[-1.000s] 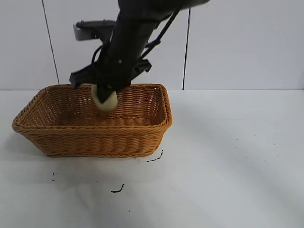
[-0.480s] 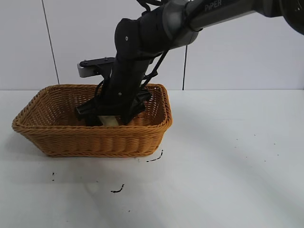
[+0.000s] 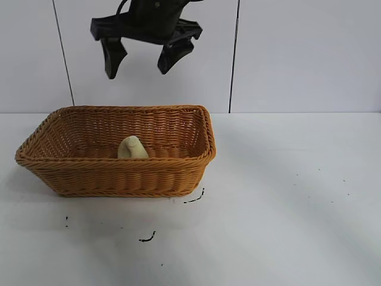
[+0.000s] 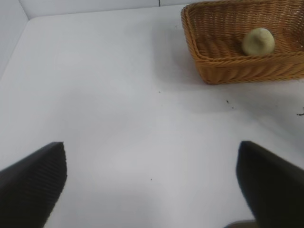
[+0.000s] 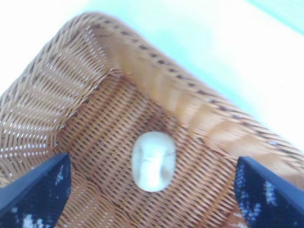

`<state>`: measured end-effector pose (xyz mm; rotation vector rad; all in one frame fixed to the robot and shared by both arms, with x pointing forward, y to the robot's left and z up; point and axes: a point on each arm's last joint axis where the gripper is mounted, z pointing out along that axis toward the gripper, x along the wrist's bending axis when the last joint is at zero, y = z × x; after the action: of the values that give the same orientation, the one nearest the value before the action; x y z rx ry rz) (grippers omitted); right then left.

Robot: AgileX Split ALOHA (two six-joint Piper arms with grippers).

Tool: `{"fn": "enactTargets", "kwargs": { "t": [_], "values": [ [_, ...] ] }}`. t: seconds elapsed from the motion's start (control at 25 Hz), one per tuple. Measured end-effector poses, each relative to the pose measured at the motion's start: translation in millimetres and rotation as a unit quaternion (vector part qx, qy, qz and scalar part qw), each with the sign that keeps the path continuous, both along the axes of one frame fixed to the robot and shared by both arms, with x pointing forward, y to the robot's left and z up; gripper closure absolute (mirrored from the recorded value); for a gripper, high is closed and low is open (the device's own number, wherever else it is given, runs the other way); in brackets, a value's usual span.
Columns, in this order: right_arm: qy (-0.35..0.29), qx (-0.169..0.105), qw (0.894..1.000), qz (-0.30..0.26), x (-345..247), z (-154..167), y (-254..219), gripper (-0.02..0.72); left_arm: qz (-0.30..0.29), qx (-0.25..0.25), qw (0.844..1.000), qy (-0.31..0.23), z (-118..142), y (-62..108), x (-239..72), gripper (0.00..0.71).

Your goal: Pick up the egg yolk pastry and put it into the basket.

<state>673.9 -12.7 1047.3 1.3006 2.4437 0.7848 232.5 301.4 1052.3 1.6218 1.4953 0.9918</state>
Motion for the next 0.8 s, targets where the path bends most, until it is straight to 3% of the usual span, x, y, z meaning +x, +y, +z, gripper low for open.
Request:
{"fn": "enactTargets", "kwargs": {
  "t": [0.2,0.4,0.8],
  "values": [
    [0.02,-0.031,0.997,-0.062,28,-1,-59,0.036,0.0,0.0,1.0,0.0,0,0.0,0,0.014],
    [0.055,-0.05,0.988,-0.134,50,-5,-132,0.036,0.0,0.0,1.0,0.0,0,0.0,0,0.014],
    [0.068,-0.039,0.961,-0.265,74,-5,-266,0.036,0.0,0.0,1.0,0.0,0,0.0,0,0.014]
  ]
}}
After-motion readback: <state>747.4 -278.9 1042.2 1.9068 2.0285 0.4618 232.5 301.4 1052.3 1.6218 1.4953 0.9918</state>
